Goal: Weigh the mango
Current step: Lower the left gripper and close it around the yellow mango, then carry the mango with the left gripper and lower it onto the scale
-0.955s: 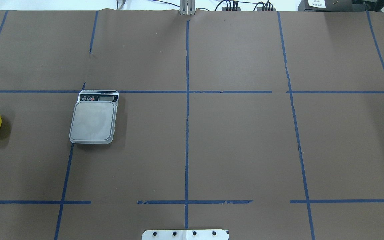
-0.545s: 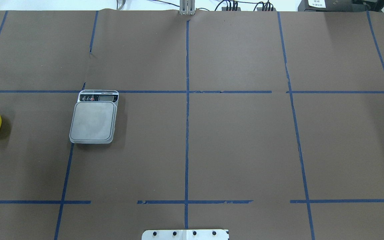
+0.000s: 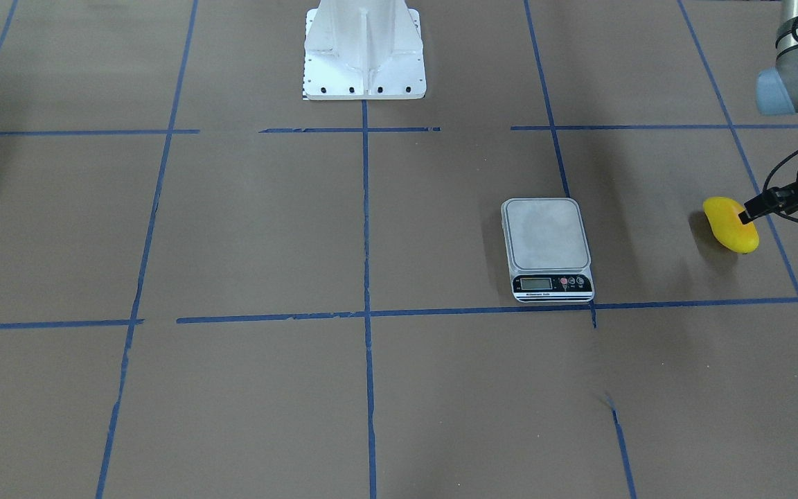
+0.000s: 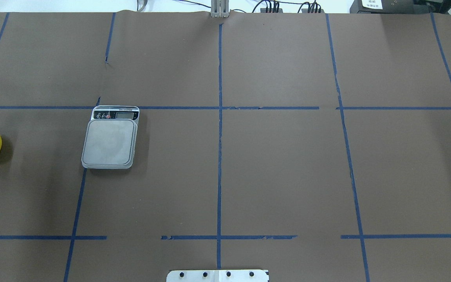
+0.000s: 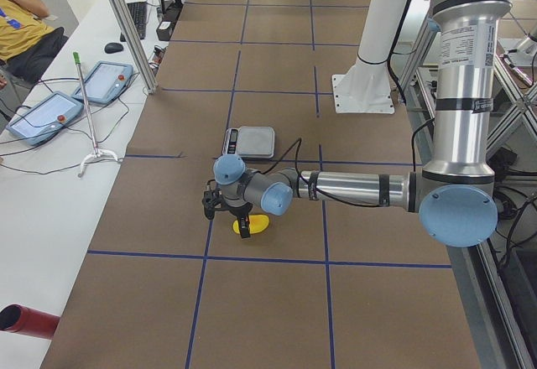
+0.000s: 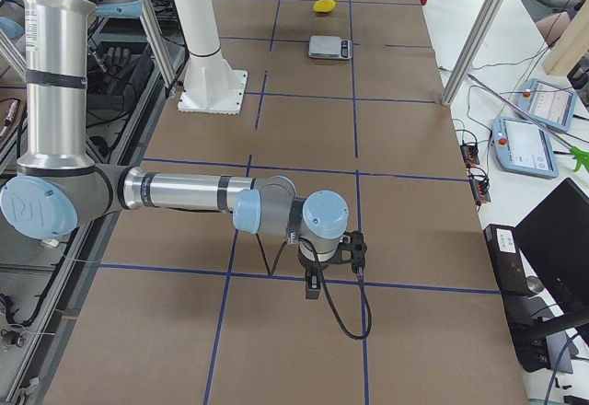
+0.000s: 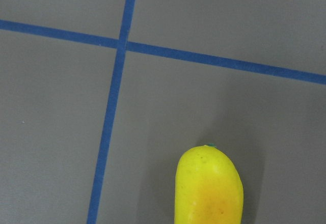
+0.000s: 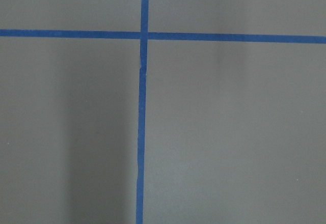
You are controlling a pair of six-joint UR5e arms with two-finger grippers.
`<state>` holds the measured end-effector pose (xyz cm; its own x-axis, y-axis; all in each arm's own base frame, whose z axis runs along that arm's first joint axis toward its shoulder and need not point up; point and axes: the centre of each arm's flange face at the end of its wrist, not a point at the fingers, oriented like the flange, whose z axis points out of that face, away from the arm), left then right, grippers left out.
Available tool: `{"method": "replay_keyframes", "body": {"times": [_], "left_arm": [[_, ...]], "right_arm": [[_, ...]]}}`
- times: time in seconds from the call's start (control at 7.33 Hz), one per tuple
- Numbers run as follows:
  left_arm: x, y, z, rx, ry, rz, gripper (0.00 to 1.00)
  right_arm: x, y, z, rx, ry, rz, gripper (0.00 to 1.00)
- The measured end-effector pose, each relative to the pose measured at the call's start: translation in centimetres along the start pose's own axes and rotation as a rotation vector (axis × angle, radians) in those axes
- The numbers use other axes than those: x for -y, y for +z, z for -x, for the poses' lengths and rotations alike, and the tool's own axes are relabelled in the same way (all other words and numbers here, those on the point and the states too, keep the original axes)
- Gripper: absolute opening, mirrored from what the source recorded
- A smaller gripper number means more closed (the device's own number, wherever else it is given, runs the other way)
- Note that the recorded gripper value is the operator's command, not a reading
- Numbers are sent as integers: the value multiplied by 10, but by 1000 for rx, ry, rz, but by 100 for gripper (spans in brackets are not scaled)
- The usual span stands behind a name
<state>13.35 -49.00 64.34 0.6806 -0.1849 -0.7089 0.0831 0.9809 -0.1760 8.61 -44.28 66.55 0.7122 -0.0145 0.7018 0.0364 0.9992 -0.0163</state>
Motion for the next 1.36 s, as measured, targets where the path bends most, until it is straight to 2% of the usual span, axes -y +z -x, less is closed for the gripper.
{"method": "replay_keyframes", "body": {"times": [0.27,0.41,0.55,0.68,0.95,1.09,1.36], "left_arm": [[-2,33,-13,15,-3,46,100],[-4,47,-12,21,5,58,76],[-6,55,-10,23,12,65,7],[-7,59,-10,24,15,69,0],[-8,55,-18,14,24,61,0],[-9,42,-35,-11,40,47,0],[-6,-17,-122,-120,20,13,0]], "right_arm": [[0,0,0,0,0,0,100],[0,0,0,0,0,0,100],[0,0,0,0,0,0,100],[0,0,0,0,0,0,100],[0,0,0,0,0,0,100],[0,0,0,0,0,0,100],[0,0,0,0,0,0,100]]}}
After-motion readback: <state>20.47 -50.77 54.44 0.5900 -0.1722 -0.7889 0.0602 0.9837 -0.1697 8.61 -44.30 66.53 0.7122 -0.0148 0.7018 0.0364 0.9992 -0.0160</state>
